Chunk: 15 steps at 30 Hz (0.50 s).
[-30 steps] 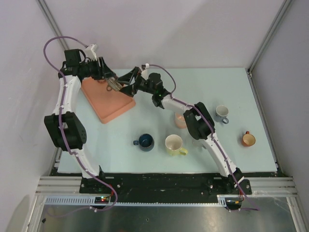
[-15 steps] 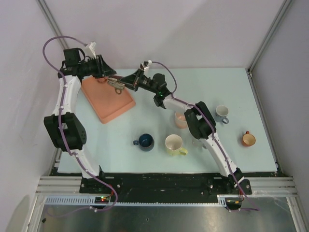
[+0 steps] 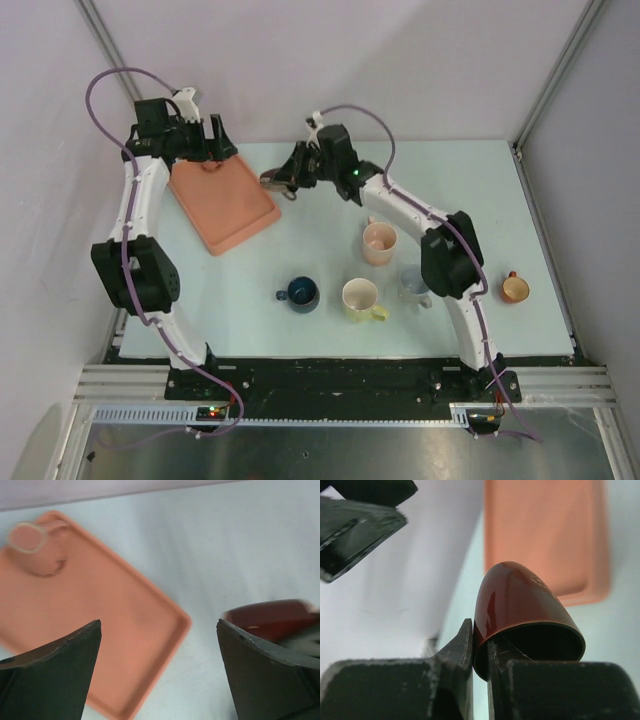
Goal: Turn the mug right side up
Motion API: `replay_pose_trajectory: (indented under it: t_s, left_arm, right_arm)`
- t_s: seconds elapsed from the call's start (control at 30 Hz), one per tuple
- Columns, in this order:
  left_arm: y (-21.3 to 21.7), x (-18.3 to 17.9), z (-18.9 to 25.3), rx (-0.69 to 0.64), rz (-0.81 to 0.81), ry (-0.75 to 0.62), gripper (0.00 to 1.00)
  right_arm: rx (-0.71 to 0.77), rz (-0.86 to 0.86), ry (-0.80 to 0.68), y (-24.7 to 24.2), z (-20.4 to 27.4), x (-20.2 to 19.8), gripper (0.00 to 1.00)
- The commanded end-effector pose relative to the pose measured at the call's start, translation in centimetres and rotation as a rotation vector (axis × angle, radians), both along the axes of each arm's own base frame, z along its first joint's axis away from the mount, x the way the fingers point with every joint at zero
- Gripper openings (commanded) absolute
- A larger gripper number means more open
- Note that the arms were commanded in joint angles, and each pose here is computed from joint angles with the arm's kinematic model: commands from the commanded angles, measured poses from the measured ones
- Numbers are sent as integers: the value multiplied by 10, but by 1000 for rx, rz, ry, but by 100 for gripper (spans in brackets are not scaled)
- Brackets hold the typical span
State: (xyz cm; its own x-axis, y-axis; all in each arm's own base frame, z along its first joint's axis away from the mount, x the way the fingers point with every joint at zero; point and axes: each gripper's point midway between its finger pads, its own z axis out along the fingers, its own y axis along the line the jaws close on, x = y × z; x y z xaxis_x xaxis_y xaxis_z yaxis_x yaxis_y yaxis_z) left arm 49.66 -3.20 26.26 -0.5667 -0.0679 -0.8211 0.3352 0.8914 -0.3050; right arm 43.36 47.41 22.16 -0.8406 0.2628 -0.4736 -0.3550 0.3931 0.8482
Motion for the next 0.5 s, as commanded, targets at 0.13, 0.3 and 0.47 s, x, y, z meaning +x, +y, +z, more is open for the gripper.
replay_pose_trajectory:
  t_s: [0.13, 0.3, 0.47]
  left_arm:
    - [73, -1, 21, 414, 182, -99, 100]
    - [80, -5, 10, 465, 176, -71, 100]
    - [80, -6, 2, 484, 160, -54, 100]
  right_arm:
    - [-870, 77, -306, -104, 21, -56, 0]
    - [-1118, 280, -292, -127, -17, -101, 0]
    - [-1255, 432, -222, -138, -66, -132, 0]
